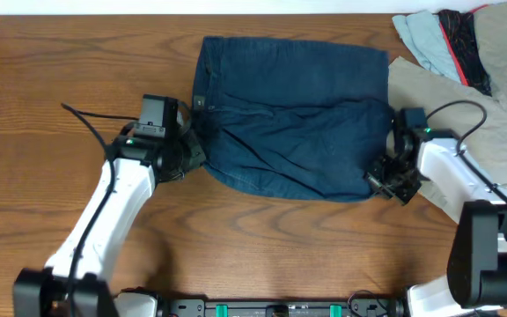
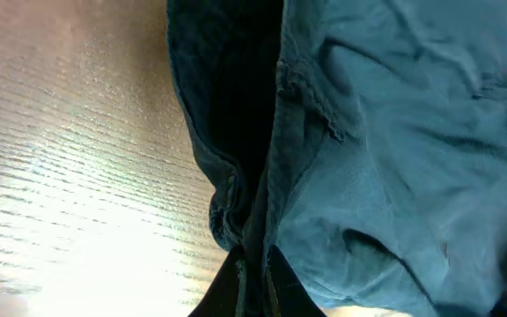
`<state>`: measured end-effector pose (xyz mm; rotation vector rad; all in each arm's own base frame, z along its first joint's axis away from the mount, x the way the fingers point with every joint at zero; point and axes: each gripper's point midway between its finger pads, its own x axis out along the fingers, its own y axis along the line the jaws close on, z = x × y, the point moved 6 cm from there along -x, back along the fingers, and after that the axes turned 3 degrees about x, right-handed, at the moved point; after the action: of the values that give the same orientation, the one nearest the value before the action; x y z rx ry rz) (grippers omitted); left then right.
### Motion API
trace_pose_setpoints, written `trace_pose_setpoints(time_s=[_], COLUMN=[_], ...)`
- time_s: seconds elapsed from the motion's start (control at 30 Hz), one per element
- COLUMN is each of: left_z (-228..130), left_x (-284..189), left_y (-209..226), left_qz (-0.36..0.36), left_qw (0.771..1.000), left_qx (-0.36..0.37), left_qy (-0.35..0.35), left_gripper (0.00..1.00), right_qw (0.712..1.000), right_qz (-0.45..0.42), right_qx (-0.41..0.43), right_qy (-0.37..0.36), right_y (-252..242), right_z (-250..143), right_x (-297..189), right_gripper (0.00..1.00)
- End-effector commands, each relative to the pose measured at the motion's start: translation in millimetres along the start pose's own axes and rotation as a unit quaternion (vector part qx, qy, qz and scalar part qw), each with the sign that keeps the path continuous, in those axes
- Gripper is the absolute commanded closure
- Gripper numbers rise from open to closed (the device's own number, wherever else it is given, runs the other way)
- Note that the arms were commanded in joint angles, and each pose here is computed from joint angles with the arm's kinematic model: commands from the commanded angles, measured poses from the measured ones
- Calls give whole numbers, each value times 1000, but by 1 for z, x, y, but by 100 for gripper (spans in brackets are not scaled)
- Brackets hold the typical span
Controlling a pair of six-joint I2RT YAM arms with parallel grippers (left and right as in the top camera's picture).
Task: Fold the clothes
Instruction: 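Lift the shorts with both grippers and fold them in half lengthwise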
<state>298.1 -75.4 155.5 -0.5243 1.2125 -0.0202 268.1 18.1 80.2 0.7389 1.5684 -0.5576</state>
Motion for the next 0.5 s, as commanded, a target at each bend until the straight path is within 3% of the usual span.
trace_pose_setpoints(time_s=[0.0, 0.23, 0.47], left_z=[5, 13, 4], left_x=[-38, -123, -171], left_y=[-11, -3, 1], left_qz=[-25, -29, -64], left_qw=[996, 972, 951], left_qx=[60, 52, 14], left_qy=[-63, -226, -302], left_gripper=[94, 94, 94], right_qw=[996, 978, 964], right_qz=[46, 110, 137], right_qx=[-43, -86, -96], right_qy=[-60, -155, -206], right_y=[10, 8, -4], right_z=[16, 14, -7], right_x=[-56, -158, -213], right_gripper=[99, 99, 99])
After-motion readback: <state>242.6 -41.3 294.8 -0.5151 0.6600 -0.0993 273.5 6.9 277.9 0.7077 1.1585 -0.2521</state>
